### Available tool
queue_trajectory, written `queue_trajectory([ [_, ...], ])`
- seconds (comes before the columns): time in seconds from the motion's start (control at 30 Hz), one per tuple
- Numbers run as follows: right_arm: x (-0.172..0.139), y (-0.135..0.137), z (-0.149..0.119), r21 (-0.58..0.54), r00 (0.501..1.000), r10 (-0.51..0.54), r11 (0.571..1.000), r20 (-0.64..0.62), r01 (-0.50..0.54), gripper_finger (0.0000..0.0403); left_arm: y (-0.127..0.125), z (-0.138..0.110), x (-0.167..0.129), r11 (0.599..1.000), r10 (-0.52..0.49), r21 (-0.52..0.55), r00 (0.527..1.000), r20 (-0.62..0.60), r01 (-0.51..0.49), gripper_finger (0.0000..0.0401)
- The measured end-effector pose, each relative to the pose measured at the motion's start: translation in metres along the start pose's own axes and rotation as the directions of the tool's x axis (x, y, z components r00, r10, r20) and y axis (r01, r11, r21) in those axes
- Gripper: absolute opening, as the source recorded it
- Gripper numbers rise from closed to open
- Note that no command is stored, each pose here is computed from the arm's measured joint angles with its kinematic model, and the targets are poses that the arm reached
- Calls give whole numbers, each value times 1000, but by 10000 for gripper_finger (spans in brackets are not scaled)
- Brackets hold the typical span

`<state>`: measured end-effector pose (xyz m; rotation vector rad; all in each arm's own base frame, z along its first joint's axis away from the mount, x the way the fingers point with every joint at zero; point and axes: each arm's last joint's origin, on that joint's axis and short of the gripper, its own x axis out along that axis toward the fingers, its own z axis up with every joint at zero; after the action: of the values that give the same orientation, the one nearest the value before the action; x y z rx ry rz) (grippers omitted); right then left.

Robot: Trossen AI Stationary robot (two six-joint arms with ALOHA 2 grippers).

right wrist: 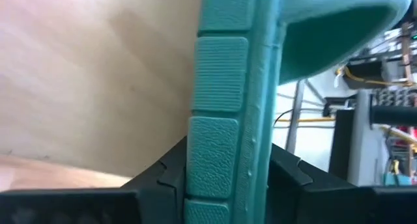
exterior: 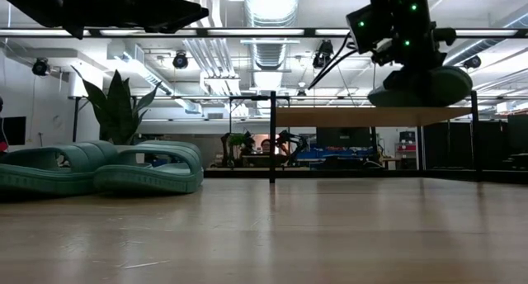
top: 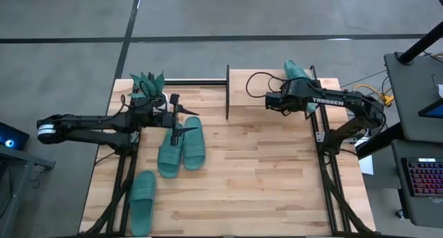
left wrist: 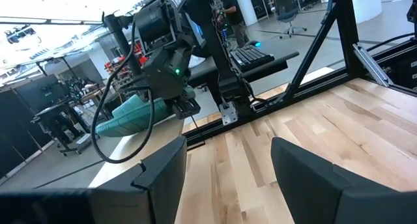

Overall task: Pick and place slides into the shelf
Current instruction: Put the bottom right green slipper on the shelf

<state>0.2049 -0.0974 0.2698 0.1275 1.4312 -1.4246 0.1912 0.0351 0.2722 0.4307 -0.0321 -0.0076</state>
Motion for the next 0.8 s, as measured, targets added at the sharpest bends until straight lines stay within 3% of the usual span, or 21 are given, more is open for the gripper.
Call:
queue_trajectory([
  [0.43,-6,0,1,3,996,77,997,-45,-77,132,0,0,0,1000,0,0,1000,0,0,209],
  [0.8,-32,-6,10,28,985,168,985,25,-168,217,0,0,0,1000,0,-1,1000,0,0,209],
])
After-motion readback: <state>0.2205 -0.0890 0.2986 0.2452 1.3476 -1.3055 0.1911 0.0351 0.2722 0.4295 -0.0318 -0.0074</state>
